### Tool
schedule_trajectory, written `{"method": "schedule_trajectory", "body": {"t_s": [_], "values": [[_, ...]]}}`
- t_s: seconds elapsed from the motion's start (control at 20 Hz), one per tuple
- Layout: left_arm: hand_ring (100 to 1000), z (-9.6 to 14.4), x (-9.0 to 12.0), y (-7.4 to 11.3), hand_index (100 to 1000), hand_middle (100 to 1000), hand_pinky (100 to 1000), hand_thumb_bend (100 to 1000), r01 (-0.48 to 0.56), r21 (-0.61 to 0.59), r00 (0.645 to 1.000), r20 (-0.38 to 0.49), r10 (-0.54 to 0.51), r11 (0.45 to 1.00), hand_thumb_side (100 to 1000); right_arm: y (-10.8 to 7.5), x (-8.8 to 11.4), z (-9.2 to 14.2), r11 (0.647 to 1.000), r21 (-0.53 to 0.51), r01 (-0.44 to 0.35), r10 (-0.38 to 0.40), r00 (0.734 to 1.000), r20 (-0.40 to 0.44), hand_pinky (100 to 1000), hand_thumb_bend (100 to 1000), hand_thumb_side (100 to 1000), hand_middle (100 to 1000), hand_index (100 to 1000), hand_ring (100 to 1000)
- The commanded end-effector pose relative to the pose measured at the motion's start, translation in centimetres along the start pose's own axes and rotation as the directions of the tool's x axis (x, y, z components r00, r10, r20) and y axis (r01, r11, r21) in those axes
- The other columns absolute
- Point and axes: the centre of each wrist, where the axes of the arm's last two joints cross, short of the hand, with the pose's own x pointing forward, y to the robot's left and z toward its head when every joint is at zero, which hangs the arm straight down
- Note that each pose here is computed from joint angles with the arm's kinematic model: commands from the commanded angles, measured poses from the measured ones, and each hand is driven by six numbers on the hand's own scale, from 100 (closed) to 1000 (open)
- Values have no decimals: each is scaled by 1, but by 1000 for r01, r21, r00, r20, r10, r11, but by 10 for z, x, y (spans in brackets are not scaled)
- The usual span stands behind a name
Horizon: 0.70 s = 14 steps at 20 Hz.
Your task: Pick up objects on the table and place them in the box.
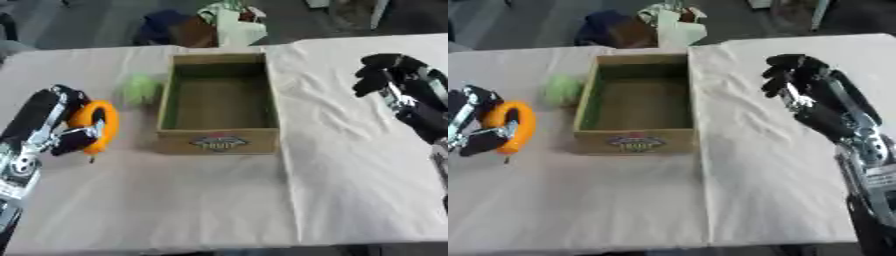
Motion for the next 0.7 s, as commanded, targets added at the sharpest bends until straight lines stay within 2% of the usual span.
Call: {"method": "schedule_trajectory", "body": {"t_s": [0.05, 0.45, 0.7], "values": [[367, -15, 17, 20, 545, 345, 477, 100, 11, 34, 998, 65, -13, 999, 229, -3, 6, -3, 1000, 9, -13, 13, 1000, 21, 593, 100, 511, 625, 788, 610], [384, -66, 57, 6, 558, 361, 491, 100, 30, -12, 981, 191, -27, 999, 213, 1, 8, -7, 999, 33, 2, -3, 999, 39, 594, 100, 511, 625, 788, 610], [395, -90, 69, -20, 568, 372, 498, 100, 28, -92, 976, 218, -7, 995, 201, 6, 9, -10, 998, 60, 15, -17, 999, 47, 594, 100, 514, 625, 788, 611]]}}
